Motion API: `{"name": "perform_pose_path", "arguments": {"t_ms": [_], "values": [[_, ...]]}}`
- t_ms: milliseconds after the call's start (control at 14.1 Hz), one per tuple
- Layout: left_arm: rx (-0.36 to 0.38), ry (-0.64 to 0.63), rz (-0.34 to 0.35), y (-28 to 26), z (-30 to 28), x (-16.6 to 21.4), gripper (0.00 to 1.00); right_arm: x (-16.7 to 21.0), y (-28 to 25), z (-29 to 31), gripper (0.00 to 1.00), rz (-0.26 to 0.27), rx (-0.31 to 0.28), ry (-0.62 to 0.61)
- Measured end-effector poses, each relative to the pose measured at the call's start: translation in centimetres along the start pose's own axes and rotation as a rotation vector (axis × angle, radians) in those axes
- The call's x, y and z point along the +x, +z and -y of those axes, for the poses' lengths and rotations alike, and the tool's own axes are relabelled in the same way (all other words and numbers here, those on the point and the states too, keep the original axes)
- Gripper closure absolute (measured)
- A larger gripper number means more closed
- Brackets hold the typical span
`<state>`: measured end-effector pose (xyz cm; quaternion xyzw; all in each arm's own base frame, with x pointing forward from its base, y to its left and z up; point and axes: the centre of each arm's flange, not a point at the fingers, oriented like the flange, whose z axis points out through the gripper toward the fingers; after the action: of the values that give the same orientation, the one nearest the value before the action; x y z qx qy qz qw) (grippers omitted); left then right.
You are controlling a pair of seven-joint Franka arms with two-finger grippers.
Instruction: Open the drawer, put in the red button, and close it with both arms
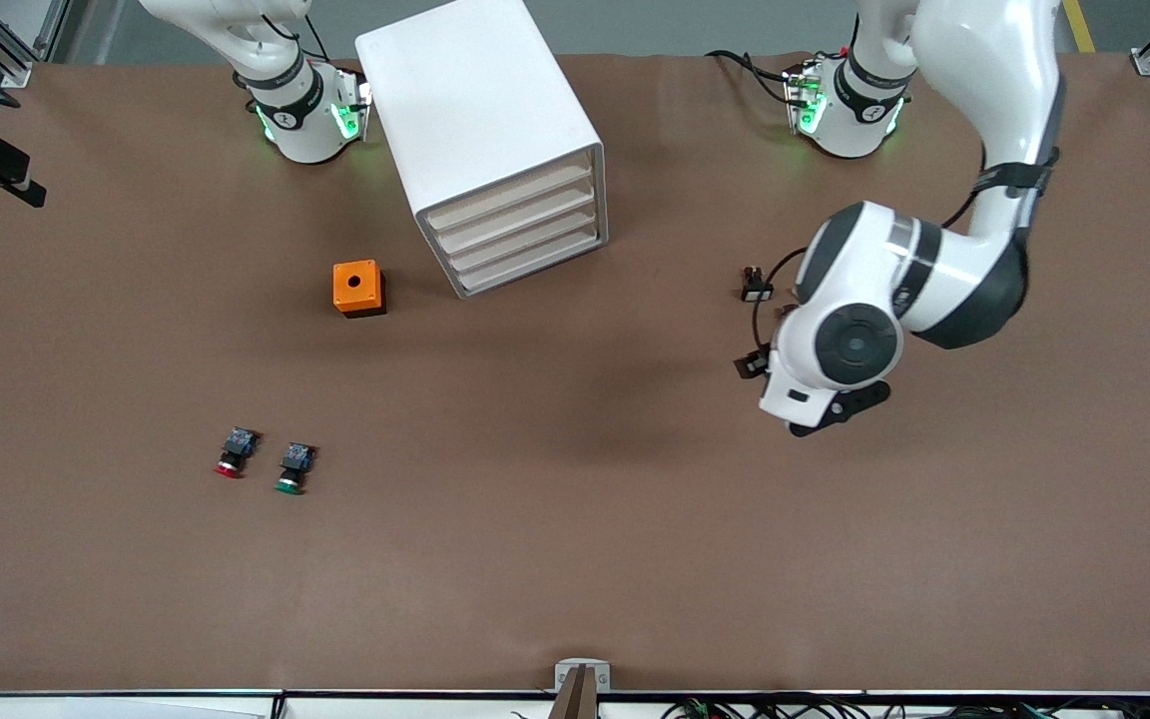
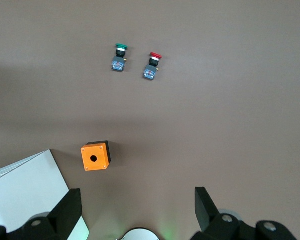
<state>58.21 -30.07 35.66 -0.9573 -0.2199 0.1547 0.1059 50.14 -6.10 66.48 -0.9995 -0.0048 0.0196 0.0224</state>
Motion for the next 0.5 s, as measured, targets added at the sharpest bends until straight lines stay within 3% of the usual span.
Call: {"name": "perform_pose_path", "arguments": {"t_ms": [213,496], "values": [[-0.015,-0.063,0.055,0.7,-4.3,-3.4,0.0,1.6,2.2,-0.5,0.0,0.042,0.001,0.006],[-0.041,-0.213,0.261,2.0,-6.5,-4.9,0.0,4.9,6.6,-0.6,0.0,0.099,-0.001,0.005]]}}
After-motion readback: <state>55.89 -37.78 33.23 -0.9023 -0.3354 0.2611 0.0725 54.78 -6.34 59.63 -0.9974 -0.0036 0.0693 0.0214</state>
